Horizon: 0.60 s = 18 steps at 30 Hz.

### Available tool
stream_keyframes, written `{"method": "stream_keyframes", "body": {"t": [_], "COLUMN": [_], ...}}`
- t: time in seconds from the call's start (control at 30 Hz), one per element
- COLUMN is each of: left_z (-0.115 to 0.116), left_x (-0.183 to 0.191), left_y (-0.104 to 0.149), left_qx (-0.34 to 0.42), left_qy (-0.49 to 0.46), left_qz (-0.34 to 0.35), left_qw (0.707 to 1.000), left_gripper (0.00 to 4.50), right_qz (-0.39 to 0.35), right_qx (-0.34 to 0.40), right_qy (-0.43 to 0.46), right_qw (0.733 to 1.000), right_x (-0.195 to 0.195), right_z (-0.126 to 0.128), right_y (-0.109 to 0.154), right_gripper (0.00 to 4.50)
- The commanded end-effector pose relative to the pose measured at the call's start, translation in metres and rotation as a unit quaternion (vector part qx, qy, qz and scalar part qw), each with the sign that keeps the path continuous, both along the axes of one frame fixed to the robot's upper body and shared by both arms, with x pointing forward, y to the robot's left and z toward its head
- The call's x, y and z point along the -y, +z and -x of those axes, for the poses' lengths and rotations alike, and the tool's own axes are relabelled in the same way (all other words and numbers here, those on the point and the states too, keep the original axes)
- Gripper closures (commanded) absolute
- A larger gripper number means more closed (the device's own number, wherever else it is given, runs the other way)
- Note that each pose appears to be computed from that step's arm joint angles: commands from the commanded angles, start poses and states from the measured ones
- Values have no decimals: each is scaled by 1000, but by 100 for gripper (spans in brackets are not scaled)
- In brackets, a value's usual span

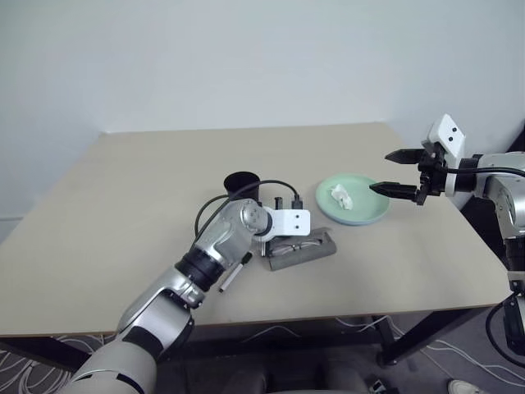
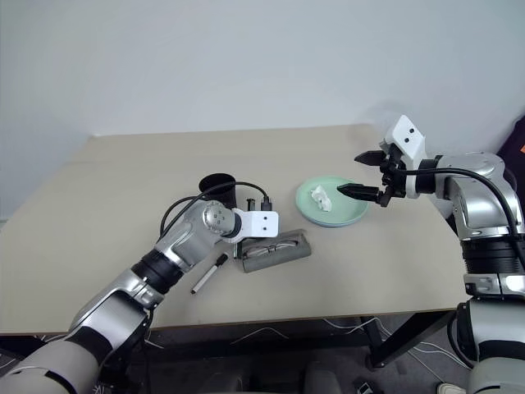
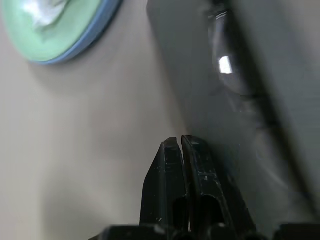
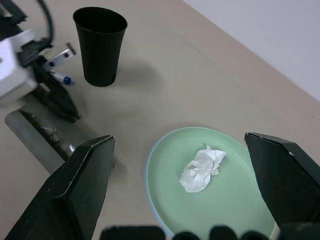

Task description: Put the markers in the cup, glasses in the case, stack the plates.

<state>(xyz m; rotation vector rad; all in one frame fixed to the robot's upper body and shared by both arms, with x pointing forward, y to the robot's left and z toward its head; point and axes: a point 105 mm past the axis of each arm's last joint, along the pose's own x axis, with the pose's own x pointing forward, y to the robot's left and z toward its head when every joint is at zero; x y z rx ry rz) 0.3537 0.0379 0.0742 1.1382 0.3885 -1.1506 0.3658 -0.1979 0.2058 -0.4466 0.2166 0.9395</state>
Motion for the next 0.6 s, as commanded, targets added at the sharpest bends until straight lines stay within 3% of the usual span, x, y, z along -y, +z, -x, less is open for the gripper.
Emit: {"method": "stream_keyframes", "body": {"t": [0.03, 0.27, 0.43, 0.6], "left_z": [10, 16, 3, -9], "left_x": [4, 3, -3, -33], "left_y": [11, 11, 36, 51], "left_qx": [8, -6, -16, -38], "left_qy": [-13, 9, 69, 162], "left_qz": [3, 16, 75, 104], "left_qw": [1000, 1000, 995, 981], "left_gripper": [449, 449, 449, 449], "right_qz": [-6, -6, -5, -4], "right_qx": [25, 23, 22, 21], "right_qy": [9, 12, 14, 15], "right_qw": [1000, 1000, 1000, 1000], "right_x": [-4, -7, -7, -7], "right_z": [-1, -2, -3, -3], "right_y": [14, 13, 12, 12], "right_gripper": [0, 0, 0, 0]}}
